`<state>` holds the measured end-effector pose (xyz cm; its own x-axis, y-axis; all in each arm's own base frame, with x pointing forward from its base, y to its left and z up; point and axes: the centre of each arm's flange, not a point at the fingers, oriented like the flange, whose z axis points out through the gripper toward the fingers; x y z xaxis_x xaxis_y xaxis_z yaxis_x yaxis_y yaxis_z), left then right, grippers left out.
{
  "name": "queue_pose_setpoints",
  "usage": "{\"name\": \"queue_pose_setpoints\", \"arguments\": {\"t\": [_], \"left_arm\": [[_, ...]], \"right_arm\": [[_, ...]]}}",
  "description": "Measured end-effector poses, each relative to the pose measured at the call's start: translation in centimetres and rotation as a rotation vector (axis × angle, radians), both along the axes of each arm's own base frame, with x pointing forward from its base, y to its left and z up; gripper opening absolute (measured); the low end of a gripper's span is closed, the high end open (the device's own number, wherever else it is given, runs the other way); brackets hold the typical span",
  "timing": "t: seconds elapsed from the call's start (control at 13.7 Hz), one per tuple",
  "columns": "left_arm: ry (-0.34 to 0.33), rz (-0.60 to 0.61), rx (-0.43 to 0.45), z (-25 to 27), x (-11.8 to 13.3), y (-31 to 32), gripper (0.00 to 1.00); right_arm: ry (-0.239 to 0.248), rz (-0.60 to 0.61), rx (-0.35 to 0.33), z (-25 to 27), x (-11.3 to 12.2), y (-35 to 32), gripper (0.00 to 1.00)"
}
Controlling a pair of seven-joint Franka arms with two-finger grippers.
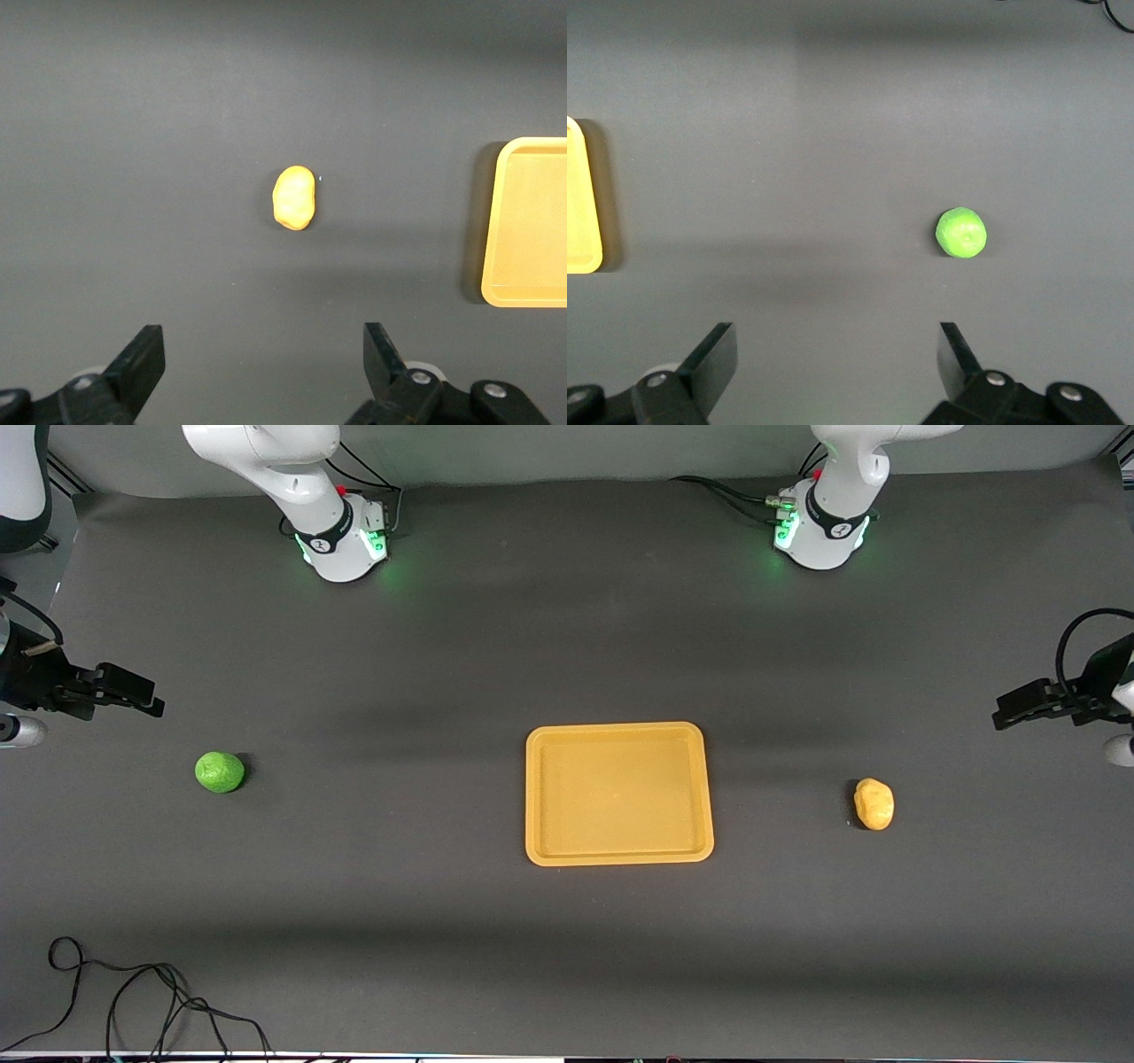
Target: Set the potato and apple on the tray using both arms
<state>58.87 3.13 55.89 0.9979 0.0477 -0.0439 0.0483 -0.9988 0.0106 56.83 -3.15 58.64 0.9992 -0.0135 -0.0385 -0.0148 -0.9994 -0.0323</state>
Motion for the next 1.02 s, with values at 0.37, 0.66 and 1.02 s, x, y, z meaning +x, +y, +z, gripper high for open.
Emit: {"name": "queue_pose_setpoints", "arguments": {"t": [0.37, 0.66, 1.02], "left_arm": [[-0.014, -0.03, 0.004, -1.0, 0.7, -1.7, 1.0], [-0.022, -0.05, 0.006, -5.3, 2.2, -2.5, 1.0], [-0.03, -0.111, 0.023, -12.8, 3.0, -5.6, 1.0]], "right_arm": [[0.001, -0.002, 0.0, 0.0, 0.0, -0.1, 1.0], [0.002, -0.004, 0.0, -0.1, 0.0, -0.2, 1.0], [0.006, -0.009, 0.0, -0.2, -0.1, -0.5, 1.0]]}}
